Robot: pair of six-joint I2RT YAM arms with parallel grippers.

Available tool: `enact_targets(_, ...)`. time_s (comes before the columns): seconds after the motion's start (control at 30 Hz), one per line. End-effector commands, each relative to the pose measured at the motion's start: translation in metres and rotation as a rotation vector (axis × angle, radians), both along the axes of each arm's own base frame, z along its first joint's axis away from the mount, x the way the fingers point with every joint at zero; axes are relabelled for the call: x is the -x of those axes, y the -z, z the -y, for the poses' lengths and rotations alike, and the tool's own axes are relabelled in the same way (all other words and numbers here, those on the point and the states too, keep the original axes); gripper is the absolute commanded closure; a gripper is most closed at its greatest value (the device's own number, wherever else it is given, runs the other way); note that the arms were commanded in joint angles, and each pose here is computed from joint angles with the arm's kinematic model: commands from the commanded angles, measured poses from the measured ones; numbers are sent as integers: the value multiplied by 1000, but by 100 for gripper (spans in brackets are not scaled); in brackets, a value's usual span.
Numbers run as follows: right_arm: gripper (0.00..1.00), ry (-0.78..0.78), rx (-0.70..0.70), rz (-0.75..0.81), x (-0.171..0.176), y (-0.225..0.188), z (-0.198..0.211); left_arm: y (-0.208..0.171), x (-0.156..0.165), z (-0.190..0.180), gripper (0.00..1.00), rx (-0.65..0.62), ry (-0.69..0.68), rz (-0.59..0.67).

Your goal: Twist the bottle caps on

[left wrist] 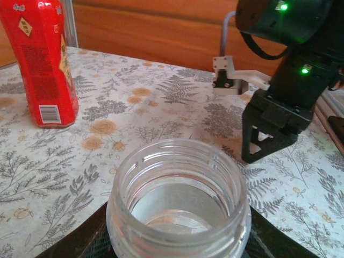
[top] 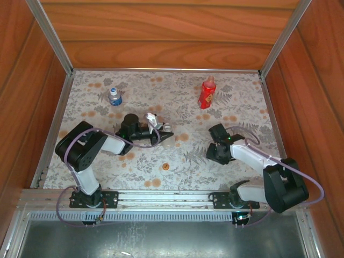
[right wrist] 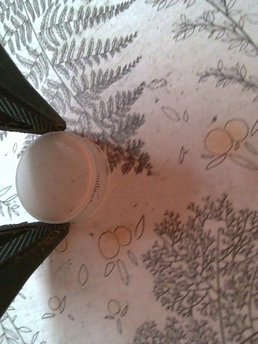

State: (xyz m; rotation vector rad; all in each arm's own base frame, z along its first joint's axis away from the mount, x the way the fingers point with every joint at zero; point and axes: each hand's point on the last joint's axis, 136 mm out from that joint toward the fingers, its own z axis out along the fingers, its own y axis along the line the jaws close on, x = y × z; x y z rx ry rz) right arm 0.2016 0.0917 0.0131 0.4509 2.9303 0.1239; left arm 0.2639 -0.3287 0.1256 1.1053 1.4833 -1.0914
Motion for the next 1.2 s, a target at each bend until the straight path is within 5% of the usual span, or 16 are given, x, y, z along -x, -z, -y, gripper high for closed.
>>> enact_targets(0.0,56,-53,-6,-14,-8,0,-6,6,16,0,54,-19,28,-23)
enact_targets(0.53,54,-342,-41,7,-75,-7,-58,22,22,-2,53,-113,-46,3)
enact_targets(0.63,44,-367,-42,28,-80,-16,-60,23,24,1,52,-115,-37,-3)
enact_targets(0.8,21,-441,-59,125,-82,-35,-64,25,17,2,35,-129,-56,31)
enact_targets(1.17,19,-450,-44,265,-74,-47,-52,11,-1,-5,0,-138,-162,135)
